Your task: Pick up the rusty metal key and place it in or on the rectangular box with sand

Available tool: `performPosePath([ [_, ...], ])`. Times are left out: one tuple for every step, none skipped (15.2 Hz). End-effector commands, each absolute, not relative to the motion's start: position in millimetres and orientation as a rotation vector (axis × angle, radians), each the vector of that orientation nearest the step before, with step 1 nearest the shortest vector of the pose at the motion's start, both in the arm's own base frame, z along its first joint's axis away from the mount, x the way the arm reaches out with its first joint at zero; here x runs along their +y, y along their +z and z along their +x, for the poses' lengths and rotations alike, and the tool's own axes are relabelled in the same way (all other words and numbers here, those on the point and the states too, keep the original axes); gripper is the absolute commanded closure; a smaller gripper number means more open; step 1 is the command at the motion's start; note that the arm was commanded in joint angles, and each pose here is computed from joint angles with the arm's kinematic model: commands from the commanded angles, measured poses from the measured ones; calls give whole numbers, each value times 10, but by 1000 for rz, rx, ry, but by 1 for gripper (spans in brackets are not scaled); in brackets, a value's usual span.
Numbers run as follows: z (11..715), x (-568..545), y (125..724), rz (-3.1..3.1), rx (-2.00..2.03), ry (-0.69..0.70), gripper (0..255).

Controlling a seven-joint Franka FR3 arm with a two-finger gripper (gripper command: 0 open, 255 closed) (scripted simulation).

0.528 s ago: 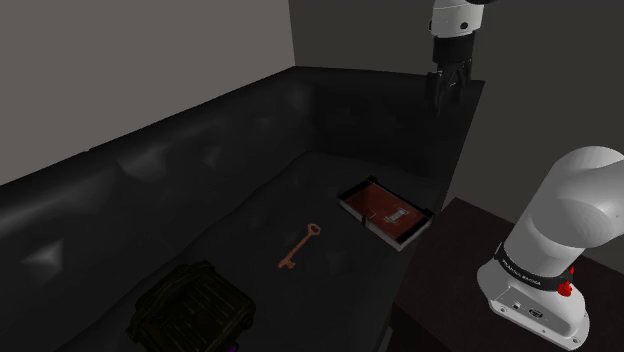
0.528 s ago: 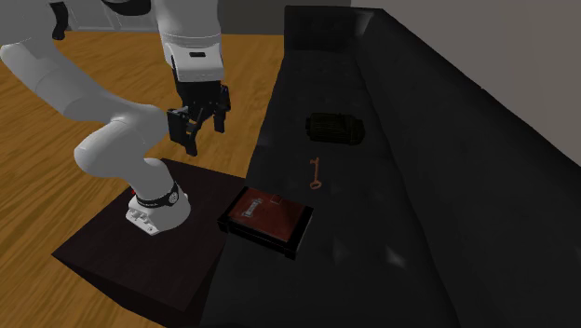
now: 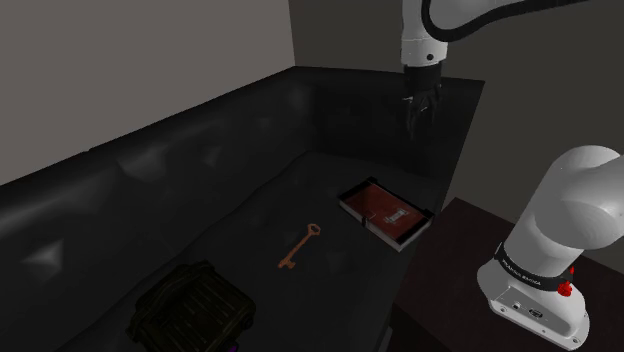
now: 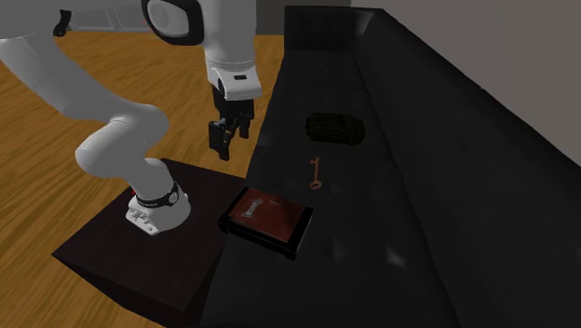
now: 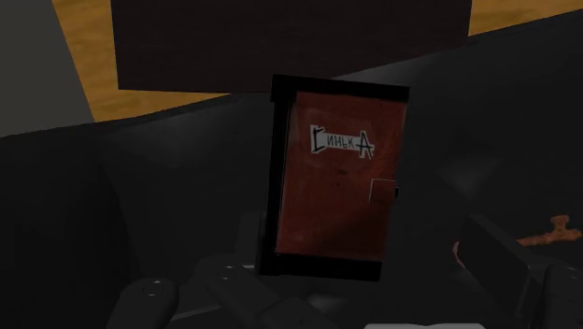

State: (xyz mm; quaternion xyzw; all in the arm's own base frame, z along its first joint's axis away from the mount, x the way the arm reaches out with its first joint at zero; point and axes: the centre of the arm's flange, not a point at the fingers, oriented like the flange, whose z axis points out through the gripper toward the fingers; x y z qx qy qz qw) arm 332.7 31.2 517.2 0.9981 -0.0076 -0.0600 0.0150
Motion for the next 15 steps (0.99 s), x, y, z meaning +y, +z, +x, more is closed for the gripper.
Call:
performPosePath([
  [3416,515,5022,3110,-4,-189,0],
  [3460,610,4943,3112,6,-190,0],
  [3504,705,4864,3113,16,-192,0],
  [3548,801,4786,3114,26,-193,0],
  [3590,898,4708,3116,37,-195,0],
  [3632,994,4630,3117,47,-197,0],
  [3674,1091,4552,3119,57,-198,0],
  [3714,1189,4474,3120,67,-200,0],
  [3754,1287,4397,3121,77,-202,0],
  [3793,1385,4319,3123,87,-203,0],
  [3832,1484,4242,3124,98,-205,0],
  [3869,1583,4165,3125,108,-206,0],
  [3906,1683,4088,3126,118,-208,0],
  [3943,1783,4012,3127,128,-210,0],
  [3978,1883,3935,3129,138,-211,0],
])
